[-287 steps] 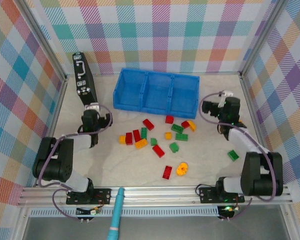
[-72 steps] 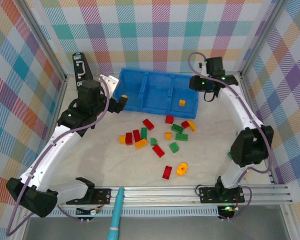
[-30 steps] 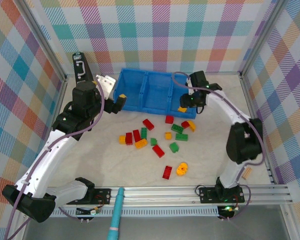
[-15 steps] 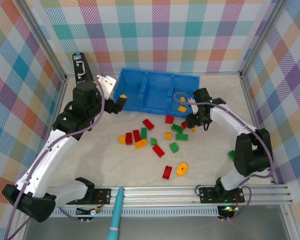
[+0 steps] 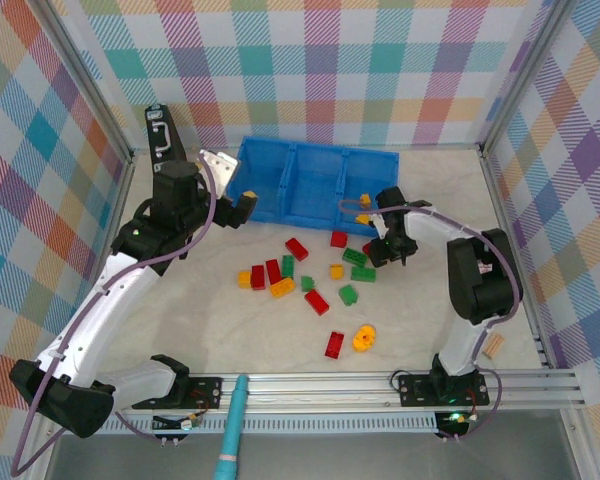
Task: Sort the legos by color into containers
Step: Pick up the lego from the middle-right of the table.
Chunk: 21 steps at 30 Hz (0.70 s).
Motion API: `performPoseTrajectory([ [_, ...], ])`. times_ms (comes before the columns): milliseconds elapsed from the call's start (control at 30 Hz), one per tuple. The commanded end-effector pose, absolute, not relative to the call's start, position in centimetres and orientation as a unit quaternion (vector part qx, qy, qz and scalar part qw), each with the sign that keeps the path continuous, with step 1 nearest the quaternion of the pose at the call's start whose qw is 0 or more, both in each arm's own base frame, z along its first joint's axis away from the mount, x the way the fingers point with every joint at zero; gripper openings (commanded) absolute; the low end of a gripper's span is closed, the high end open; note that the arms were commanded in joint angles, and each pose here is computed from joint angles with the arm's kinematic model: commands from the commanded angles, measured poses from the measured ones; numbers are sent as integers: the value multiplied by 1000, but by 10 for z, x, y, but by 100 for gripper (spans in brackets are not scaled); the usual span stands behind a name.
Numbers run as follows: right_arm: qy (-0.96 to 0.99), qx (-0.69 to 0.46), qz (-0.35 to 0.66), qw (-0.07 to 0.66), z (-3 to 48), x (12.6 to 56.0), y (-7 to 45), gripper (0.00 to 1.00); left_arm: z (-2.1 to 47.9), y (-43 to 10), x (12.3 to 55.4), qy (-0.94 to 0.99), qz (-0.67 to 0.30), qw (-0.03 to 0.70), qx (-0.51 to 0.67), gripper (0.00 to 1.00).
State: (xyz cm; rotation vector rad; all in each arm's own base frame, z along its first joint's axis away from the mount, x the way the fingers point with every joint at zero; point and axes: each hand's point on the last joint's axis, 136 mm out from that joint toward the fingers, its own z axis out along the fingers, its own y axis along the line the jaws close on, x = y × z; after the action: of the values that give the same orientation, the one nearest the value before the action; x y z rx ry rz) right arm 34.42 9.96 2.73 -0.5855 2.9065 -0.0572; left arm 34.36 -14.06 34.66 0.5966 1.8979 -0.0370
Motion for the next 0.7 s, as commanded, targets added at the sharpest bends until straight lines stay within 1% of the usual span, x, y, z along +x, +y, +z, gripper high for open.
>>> performPoseTrajectory([
  [0,973,-207,-26,96,23,359,104,56,360,-138,345,791,-11,557,252,100],
  [233,973,-211,-40,81,11,356,99,43,355,-138,347,794,-6,553,253,100],
  [333,974,-208,-41,76,11,351,97,36,352,-139,348,796,-8,548,255,100],
  [400,975,-204,-41,76,15,347,96,34,351,-140,349,797,-7,547,256,100],
  [533,977,-192,-49,79,34,338,89,31,350,-140,350,798,-8,546,256,100],
  [667,979,-160,-57,113,71,341,84,30,349,-141,350,798,-9,545,257,100],
])
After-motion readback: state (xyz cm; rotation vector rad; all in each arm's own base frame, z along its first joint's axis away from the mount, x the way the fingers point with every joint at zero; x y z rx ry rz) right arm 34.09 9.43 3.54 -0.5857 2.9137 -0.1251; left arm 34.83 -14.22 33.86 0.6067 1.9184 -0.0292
